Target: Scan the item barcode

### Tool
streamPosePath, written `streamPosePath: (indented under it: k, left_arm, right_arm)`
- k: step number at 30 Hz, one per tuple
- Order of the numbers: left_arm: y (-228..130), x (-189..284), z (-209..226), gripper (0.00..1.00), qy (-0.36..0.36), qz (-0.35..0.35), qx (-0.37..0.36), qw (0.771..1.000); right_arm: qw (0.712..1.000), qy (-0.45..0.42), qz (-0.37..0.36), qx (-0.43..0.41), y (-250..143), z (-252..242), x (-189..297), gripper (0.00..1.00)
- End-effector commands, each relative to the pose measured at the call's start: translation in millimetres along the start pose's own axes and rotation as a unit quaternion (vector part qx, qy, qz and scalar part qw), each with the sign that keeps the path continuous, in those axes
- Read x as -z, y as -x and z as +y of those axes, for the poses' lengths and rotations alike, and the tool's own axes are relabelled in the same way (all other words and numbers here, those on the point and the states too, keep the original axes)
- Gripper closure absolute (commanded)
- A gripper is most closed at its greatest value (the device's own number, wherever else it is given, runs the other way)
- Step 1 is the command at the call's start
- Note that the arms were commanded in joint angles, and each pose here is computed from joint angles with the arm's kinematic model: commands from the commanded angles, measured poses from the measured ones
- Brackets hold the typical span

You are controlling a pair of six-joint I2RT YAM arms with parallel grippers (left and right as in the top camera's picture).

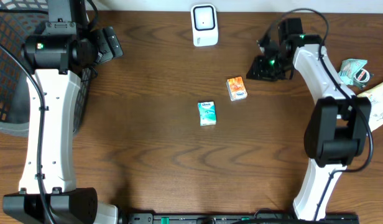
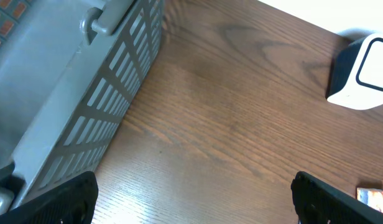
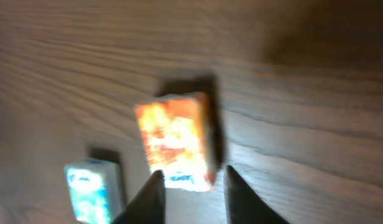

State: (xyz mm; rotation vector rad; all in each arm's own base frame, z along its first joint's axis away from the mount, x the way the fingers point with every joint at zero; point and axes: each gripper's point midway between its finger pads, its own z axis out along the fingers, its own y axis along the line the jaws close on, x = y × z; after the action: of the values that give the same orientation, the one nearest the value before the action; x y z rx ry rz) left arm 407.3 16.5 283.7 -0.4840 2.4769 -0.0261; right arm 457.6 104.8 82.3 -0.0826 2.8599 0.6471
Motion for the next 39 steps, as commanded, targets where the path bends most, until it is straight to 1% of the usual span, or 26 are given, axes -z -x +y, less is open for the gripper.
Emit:
streamPosePath:
  k: [1,4,7,9,15,22,32,39]
  left_arm:
    - [1,1,2,0.02,0.007,-0.003,0.000,1.000]
    - [1,1,2,0.02,0.007,-0.003,0.000,1.000]
    - [1,1,2,0.02,0.007,-0.003,0.000,1.000]
    - [1,1,2,0.02,0.007,-0.003,0.000,1.000]
    - [1,1,2,0.02,0.007,-0.003,0.000,1.000]
    - [1,1,2,0.02,0.007,-0.003,0.000,1.000]
    - [1,1,2,0.02,0.007,-0.003,0.000,1.000]
    - [1,1,2,0.02,0.007,-0.003,0.000,1.000]
  right_arm:
    - [0.999,0.021,-0.008,0.033,2,36,2,0.91]
    - [0.999,0.010,0.015,0.045,-8,46,-11,0.93]
    - [0.998,-0.037,0.038,0.046,-21,45,-25,0.92]
    - [0.996,-0.064,0.051,0.033,-29,44,-33,0.94]
    - [0.992,-0.075,0.091,0.046,-53,55,-50,0.98]
    - [0.983,-0.149,0.104,0.012,-72,25,-59,0.98]
    - [0.982,-0.162,0.099,-0.003,-73,6,-62,0.99]
    - [0.984,-0.144,0.100,0.011,-66,16,-54,0.99]
